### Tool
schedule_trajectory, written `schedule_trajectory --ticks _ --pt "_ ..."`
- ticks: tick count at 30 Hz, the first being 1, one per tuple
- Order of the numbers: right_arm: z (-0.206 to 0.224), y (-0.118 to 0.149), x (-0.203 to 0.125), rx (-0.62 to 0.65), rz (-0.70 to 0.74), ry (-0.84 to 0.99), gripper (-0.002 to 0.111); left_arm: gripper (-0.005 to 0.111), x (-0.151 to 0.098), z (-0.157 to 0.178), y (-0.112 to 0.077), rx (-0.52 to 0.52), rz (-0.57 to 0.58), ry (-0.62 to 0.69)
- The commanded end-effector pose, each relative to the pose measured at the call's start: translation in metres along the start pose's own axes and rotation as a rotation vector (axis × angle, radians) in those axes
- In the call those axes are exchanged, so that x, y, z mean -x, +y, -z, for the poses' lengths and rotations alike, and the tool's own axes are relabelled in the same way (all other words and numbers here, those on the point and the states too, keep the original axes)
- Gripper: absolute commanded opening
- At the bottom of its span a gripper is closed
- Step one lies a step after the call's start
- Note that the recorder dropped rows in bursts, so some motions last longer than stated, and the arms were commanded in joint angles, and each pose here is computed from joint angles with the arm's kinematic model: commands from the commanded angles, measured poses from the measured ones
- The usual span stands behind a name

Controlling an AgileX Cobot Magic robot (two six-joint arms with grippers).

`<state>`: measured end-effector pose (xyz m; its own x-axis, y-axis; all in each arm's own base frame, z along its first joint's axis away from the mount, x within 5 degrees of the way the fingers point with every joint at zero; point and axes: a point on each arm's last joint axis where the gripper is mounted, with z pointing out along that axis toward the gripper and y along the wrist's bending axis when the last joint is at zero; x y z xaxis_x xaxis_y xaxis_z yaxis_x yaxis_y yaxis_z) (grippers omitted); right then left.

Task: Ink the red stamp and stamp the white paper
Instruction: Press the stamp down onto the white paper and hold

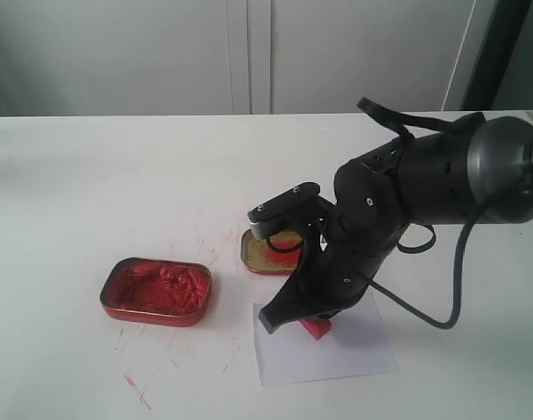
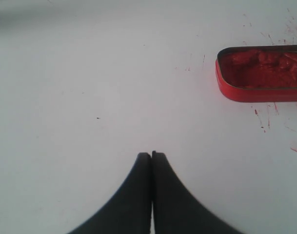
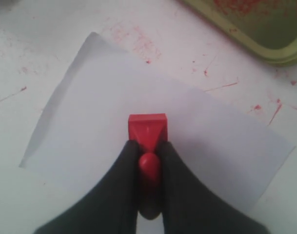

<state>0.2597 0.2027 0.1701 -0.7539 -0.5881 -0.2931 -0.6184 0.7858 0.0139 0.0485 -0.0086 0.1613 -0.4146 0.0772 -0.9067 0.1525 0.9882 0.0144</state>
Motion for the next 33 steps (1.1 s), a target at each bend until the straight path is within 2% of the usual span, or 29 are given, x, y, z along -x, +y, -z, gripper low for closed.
schedule_trajectory --ticks 1,9,20,33 --pt "0.000 0.000 -0.001 -0.002 0.025 -0.006 0.000 0.000 -0.001 0.000 0.000 0.001 0.002 -0.001" --pt "-0.013 0.000 -0.002 -0.002 0.025 0.015 0.000 0.000 -0.001 0.000 0.000 0.001 0.002 -0.001" --pt "-0.071 -0.001 -0.024 0.003 0.021 0.252 0.000 0.000 -0.001 0.000 0.000 0.001 0.002 -0.001" --pt "-0.079 -0.001 -0.028 0.004 0.020 0.289 0.000 0.000 -0.001 0.000 0.000 0.001 0.002 -0.001"
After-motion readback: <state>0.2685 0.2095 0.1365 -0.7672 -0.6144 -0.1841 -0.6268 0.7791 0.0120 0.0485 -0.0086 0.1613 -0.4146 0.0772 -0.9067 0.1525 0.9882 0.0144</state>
